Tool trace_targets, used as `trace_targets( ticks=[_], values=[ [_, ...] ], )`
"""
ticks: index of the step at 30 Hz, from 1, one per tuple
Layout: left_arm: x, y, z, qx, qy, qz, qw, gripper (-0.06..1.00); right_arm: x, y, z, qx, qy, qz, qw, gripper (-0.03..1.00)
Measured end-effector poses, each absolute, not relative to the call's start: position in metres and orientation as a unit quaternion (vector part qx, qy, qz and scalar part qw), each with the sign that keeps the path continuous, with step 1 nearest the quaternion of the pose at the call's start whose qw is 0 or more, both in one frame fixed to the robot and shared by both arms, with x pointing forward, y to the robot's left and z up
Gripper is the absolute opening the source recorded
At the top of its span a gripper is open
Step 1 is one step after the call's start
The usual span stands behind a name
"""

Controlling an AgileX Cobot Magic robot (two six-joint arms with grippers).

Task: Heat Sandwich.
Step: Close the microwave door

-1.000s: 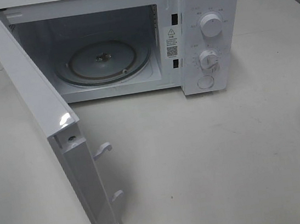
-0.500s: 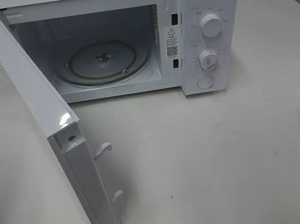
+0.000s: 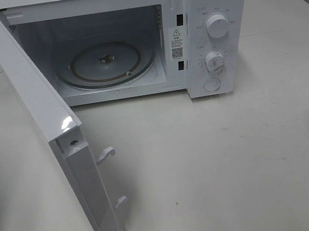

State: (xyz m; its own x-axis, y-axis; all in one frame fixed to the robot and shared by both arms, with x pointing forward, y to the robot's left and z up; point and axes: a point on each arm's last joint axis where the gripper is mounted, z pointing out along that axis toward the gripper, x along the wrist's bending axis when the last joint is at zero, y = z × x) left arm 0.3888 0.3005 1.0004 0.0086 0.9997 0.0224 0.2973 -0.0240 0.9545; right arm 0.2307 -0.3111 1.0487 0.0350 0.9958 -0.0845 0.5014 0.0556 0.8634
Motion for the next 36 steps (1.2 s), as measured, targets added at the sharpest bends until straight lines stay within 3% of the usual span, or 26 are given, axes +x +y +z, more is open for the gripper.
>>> trace_targets(
  ticks=[10, 36],
  values=[
    [0.421, 0.297, 0.987, 0.574, 0.532, 0.443, 0.438, 0.0, 0.231, -0.311, 1.049, 0.608, 0.616, 0.321, 0.385, 0.75],
    [0.469, 0.244, 0.948, 0.64, 0.438, 0.325, 0.542, 0.0, 0.231, -0.311, 1.049, 0.608, 0.616, 0.321, 0.385, 0.75]
  ],
)
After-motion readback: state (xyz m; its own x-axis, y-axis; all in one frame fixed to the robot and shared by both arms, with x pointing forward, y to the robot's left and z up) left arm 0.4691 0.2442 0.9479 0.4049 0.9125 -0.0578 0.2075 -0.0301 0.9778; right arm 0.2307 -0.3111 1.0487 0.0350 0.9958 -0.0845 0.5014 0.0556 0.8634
